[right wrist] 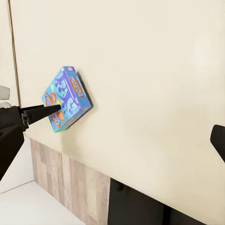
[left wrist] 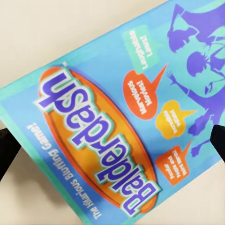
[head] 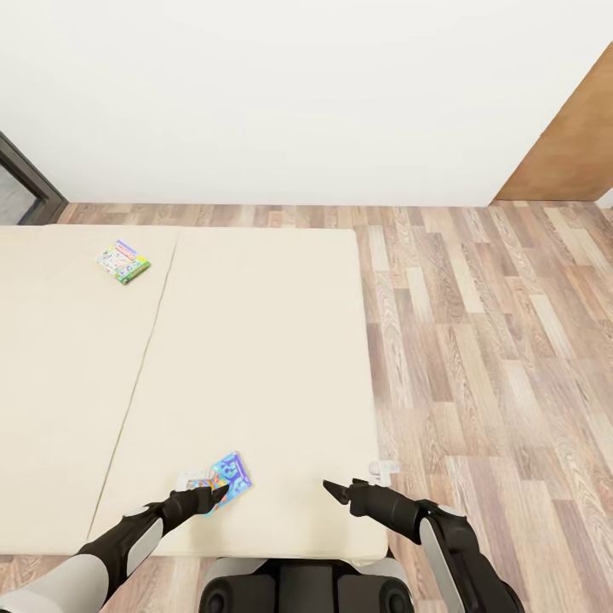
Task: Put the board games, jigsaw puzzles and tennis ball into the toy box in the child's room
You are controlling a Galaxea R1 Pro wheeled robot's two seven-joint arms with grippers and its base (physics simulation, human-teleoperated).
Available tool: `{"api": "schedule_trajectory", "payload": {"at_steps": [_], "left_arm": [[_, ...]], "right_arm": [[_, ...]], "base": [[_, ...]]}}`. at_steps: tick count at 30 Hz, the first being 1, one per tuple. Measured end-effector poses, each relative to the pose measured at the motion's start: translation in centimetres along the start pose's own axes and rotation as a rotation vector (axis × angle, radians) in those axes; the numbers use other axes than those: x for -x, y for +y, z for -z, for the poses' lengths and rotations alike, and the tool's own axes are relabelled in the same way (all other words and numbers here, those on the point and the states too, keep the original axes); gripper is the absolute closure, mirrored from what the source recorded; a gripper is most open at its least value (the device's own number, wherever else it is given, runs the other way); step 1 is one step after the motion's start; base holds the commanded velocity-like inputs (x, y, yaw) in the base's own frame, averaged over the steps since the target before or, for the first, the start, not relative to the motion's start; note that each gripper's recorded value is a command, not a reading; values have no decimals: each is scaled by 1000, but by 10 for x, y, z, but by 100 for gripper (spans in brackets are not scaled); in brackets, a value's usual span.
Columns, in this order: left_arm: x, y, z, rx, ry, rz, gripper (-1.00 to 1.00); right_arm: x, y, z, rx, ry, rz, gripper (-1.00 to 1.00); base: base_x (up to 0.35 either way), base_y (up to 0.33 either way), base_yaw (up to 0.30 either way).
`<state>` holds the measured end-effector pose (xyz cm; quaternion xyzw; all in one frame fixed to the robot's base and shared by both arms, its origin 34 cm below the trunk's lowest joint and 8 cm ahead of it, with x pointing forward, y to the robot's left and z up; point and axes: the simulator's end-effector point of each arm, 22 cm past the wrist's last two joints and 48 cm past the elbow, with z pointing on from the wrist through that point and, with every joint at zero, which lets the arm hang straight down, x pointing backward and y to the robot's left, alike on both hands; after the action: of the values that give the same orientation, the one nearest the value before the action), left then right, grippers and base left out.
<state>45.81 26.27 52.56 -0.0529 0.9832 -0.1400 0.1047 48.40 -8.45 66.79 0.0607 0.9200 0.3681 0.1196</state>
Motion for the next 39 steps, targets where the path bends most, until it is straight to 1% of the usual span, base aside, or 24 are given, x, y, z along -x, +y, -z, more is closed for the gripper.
{"api": "schedule_trajectory", "payload": {"at_steps": [20, 28, 39], "left_arm": [[0, -1, 0, -1, 0, 1, -100], [0, -1, 0, -2, 1, 1, -100], [0, -1, 0, -2, 0, 0, -100]], "right_arm": [[1, -1, 1, 0, -2, 3, -100], [1, -1, 1, 1, -2, 2, -100], [1, -1, 1, 2, -2, 2, -100]], "base": [[0, -3, 0], [0, -150, 0], [0, -30, 0]]}}
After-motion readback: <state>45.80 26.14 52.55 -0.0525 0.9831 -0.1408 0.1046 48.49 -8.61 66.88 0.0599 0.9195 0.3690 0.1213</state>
